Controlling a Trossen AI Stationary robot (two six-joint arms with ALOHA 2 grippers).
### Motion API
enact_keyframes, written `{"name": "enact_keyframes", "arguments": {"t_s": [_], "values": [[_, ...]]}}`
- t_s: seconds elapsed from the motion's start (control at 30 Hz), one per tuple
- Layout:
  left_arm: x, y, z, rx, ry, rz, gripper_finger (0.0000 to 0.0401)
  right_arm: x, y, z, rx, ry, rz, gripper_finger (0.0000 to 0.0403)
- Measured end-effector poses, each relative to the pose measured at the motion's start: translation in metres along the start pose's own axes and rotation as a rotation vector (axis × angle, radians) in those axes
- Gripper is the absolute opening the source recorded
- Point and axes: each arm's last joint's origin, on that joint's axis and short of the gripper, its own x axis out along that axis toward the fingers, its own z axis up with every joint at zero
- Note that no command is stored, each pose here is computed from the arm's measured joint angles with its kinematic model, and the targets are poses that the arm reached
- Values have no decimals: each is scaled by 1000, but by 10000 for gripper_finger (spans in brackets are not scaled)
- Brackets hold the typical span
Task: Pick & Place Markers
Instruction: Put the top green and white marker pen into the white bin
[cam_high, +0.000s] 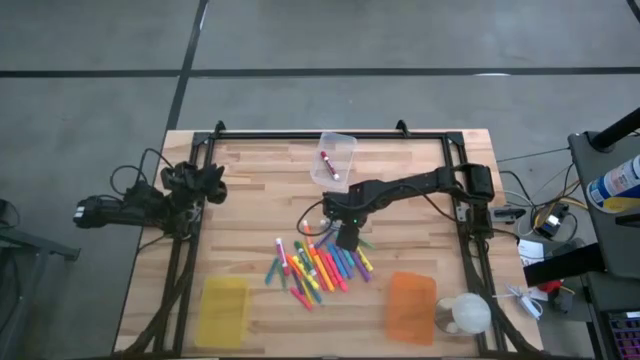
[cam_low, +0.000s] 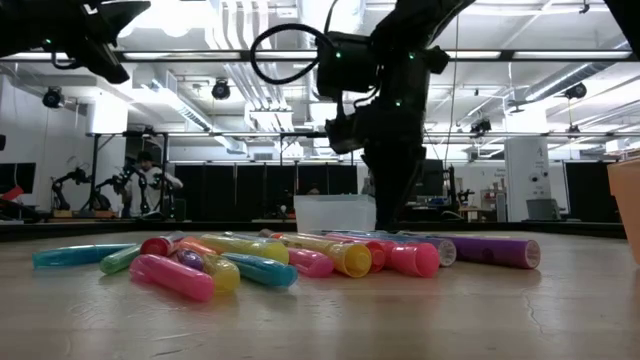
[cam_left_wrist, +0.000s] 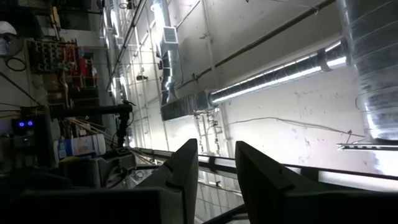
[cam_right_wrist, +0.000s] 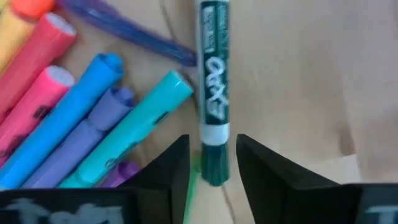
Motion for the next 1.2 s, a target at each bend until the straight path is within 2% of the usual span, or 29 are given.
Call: {"name": "enact_keyframes", "arguments": {"t_s": [0.43, 0.7, 0.83, 1.0, 1.2], "values": [[0, 0, 0, -2, 1, -1, 101, 20, -5, -8, -24, -62, 1, 112], [0, 0, 1, -2, -40, 9, 101, 23, -6, -9, -12, -58, -1, 56], [0, 0, 1, -4, -40, 8, 101, 21, -6, -8, 61, -57, 4, 53], [0, 0, 1, -9, -40, 8, 101, 3, 0, 4, 156, -77, 31, 53], [0, 0, 1, -10, -36, 7, 101, -44, 6, 28, 271, -208, 78, 53]]}}
